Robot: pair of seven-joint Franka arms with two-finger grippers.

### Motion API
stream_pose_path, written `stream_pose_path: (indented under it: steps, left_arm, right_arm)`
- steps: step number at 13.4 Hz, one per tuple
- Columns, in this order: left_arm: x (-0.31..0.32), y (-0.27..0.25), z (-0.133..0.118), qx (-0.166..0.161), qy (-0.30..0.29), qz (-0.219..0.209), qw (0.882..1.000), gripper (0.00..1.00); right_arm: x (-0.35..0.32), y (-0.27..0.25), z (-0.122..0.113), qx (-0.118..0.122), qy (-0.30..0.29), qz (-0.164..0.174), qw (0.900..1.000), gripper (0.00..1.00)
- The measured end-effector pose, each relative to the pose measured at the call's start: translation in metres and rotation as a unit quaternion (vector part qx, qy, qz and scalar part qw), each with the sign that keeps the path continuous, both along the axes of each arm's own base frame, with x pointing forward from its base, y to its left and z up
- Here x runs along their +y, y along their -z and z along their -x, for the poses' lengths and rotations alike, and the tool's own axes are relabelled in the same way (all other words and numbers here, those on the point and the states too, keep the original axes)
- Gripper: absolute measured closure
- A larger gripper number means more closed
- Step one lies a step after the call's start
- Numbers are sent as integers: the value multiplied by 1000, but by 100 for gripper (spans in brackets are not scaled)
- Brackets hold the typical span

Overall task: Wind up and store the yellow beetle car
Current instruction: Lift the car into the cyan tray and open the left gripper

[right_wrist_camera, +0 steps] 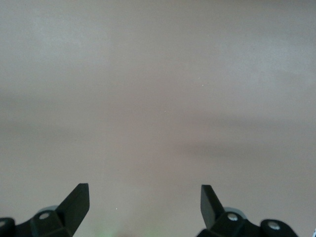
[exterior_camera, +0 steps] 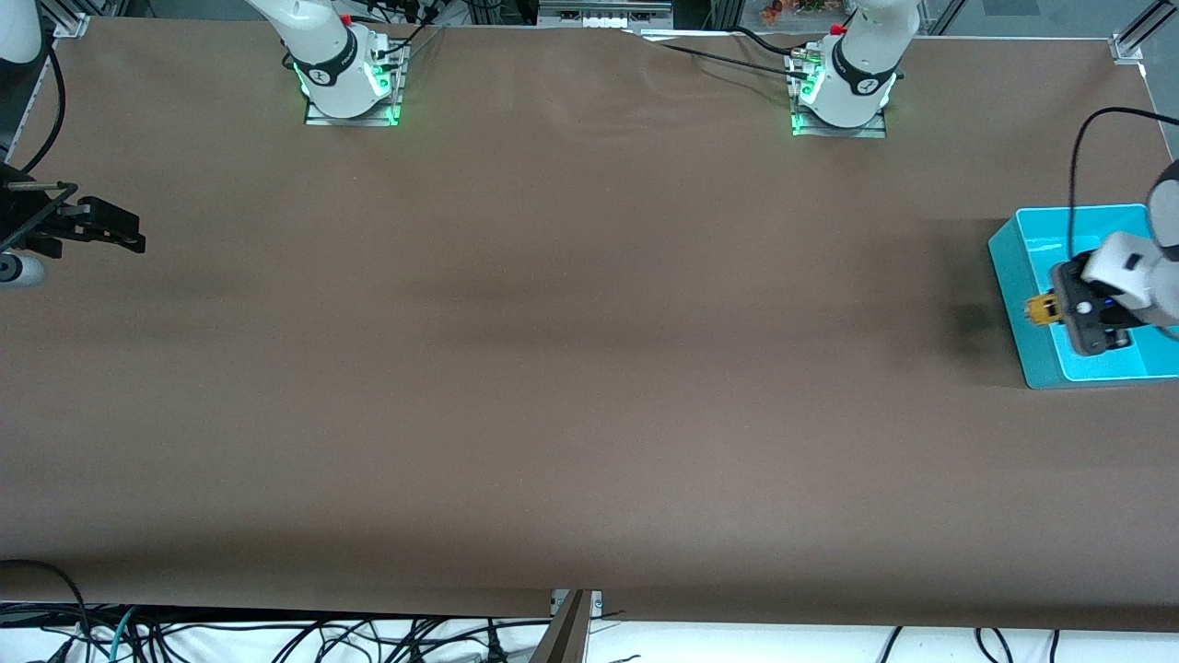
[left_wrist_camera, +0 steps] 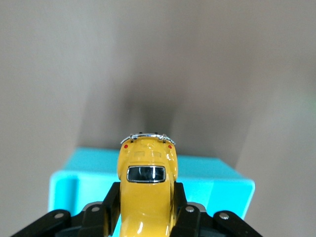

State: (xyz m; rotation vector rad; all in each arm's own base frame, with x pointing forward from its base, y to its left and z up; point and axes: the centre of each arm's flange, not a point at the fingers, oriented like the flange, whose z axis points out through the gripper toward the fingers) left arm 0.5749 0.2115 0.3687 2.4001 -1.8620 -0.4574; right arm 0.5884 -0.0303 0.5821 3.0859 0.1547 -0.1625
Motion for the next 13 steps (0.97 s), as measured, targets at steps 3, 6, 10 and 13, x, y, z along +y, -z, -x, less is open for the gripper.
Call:
stream_pose_path:
  steps: [3, 6, 10, 13]
  left_arm:
    - [83, 32, 37, -7, 6, 4, 1000, 55]
    - [115, 84, 70, -48, 8, 13, 999, 55]
    - [122, 140, 92, -76, 16, 23, 997, 55]
    - [122, 153, 91, -80, 21, 30, 996, 38]
  right_arm:
    - [0, 0, 0, 0, 0, 0, 1000, 0]
    - [0, 0, -1, -2, 0, 0, 1000, 0]
    - [0, 0, -1, -2, 0, 0, 1000, 0]
    - [-1, 0, -1, -2, 0, 0, 1000, 0]
